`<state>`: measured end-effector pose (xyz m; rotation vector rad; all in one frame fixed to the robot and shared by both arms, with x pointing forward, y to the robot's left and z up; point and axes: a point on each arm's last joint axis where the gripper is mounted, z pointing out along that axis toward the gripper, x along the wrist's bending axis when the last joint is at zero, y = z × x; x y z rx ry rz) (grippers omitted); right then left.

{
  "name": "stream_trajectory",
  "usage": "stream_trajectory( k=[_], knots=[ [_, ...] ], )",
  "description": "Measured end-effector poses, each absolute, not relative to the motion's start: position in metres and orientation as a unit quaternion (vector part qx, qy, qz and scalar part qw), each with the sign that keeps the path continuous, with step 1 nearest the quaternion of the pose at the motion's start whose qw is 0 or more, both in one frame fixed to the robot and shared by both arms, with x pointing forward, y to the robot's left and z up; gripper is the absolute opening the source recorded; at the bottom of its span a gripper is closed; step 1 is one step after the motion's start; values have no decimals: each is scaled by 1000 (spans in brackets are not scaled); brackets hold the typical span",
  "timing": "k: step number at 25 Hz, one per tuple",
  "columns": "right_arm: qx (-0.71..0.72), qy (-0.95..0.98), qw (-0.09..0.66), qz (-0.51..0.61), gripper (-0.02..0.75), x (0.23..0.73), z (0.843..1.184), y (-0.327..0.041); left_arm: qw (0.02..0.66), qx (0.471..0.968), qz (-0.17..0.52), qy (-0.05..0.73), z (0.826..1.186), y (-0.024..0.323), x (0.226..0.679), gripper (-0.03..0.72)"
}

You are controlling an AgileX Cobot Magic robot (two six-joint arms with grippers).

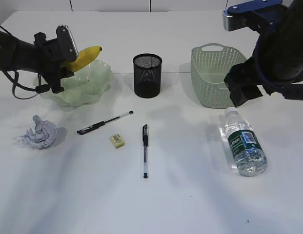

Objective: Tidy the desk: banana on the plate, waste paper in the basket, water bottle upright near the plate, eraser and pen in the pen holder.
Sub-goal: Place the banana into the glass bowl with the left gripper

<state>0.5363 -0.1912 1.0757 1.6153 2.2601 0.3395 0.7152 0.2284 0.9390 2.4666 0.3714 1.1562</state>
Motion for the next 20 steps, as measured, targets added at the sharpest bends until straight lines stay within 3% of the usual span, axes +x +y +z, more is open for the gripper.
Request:
stream_trajectory(
  k=[20],
  knots=[
    [566, 797, 175, 117, 533, 537, 1076, -192, 172, 885, 418, 110, 932, 230, 717, 331]
  ],
)
